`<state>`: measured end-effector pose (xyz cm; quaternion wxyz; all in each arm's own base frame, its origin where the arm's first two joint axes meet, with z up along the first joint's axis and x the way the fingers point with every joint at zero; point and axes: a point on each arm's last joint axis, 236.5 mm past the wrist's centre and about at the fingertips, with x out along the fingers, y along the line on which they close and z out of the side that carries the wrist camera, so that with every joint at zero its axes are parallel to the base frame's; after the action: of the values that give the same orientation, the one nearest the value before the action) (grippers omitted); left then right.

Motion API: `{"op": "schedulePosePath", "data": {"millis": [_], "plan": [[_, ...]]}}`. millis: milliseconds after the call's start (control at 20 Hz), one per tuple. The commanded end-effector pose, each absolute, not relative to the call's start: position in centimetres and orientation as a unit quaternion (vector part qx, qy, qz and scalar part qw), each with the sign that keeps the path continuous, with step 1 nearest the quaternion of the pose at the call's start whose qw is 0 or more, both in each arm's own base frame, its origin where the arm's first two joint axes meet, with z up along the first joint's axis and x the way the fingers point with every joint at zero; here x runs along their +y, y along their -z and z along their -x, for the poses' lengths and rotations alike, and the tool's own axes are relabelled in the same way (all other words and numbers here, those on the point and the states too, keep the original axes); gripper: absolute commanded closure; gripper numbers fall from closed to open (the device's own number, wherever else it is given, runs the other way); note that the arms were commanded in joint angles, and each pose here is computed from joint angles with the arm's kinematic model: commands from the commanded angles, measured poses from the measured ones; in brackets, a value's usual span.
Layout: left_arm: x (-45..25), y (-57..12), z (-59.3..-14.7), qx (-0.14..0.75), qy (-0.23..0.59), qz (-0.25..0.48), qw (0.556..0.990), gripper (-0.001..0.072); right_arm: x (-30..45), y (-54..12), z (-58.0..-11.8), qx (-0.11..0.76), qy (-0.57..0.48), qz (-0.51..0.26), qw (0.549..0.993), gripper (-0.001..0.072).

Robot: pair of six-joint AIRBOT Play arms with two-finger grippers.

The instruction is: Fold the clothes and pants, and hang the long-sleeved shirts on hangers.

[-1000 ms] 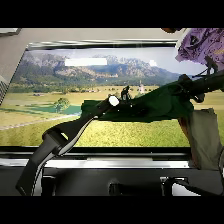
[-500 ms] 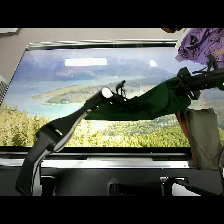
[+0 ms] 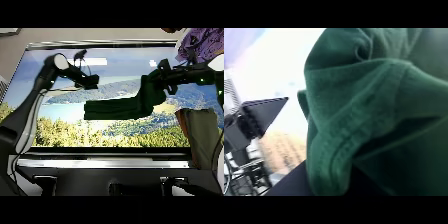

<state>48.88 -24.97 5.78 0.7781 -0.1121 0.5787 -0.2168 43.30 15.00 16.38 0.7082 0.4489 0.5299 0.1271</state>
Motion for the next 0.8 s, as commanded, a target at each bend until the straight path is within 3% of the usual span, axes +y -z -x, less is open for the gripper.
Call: {"op": "schedulePosePath", "data": {"millis": [0, 300, 750], "plan": [[-17.2, -9.4, -49.4, 0.563, 0.147, 0.090, 0.808, 0.0693, 19.6, -17.7, -43.7, 0.513, -0.147, -0.474, 0.700, 0.0678], [-11.5, -11.5, -49.6, 0.553, 0.106, 0.117, 0.818, 0.0692, 26.9, -15.7, -43.3, 0.534, -0.174, -0.471, 0.680, 0.0678], [-8.1, -11.6, -49.8, 0.554, 0.078, 0.135, 0.817, 0.0692, 34.7, -6.7, -44.2, 0.576, -0.161, -0.472, 0.647, 0.0678]]}}
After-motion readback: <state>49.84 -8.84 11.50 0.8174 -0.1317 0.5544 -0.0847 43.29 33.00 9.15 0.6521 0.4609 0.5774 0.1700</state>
